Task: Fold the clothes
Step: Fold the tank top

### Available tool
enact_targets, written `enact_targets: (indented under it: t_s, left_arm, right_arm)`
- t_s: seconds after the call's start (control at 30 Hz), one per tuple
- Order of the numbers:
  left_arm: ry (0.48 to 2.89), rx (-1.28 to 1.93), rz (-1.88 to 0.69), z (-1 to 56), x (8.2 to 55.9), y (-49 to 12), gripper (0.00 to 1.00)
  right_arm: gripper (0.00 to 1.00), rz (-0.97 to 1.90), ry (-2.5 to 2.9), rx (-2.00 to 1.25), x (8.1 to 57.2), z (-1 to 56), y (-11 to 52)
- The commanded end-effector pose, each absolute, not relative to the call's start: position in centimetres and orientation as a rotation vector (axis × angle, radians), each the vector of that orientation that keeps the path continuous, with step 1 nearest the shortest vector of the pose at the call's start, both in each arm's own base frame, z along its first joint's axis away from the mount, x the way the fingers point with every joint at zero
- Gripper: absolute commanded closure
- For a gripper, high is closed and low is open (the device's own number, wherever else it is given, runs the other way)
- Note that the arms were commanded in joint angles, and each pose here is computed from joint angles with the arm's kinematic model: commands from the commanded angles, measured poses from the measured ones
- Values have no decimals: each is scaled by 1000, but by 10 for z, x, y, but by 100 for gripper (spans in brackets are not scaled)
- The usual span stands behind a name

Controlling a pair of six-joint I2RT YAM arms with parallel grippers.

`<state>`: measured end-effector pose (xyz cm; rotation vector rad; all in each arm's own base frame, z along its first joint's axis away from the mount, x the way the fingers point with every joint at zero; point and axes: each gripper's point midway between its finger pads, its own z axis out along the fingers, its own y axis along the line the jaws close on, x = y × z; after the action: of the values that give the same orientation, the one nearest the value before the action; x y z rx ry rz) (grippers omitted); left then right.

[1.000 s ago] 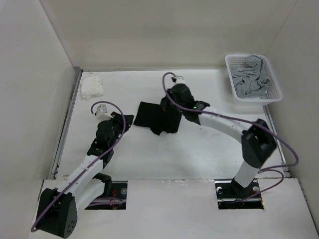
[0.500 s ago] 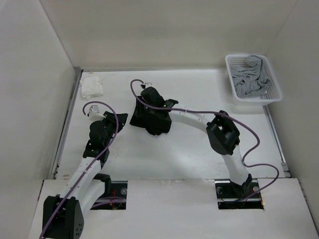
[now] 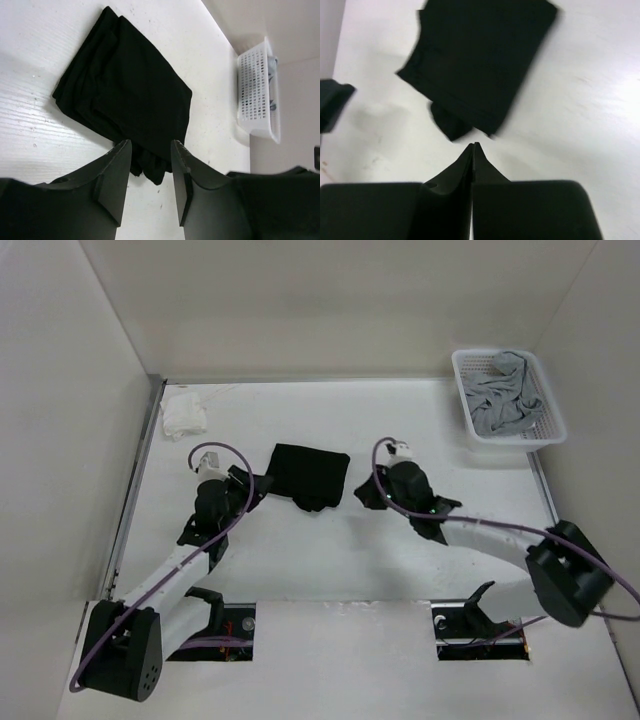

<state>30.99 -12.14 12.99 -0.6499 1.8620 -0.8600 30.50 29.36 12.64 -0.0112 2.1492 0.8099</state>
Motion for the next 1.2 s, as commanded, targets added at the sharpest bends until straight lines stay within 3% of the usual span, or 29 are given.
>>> enact_targets:
  t_s: [0.0,0.13,0.3,0.43,1.17]
  left_arm:
    - [1820,-597,-827,139,310,-114,62]
    - [1869,-692,-635,118,305,-74,57]
    - [1873,-799,-489,100,295,-36,51]
    - [1880,-867,-445,92,289,-19,48]
    - [1893,-924,-465,83,296,-11,50]
  right_arm:
    - [98,841,1953,88,304,148,258]
    - [91,761,1895,228,303,137,207]
    - [55,647,1818,364,313,133,158]
    - [45,624,1812,403,311,127,140]
    - [41,661,1807,416,303,127,139]
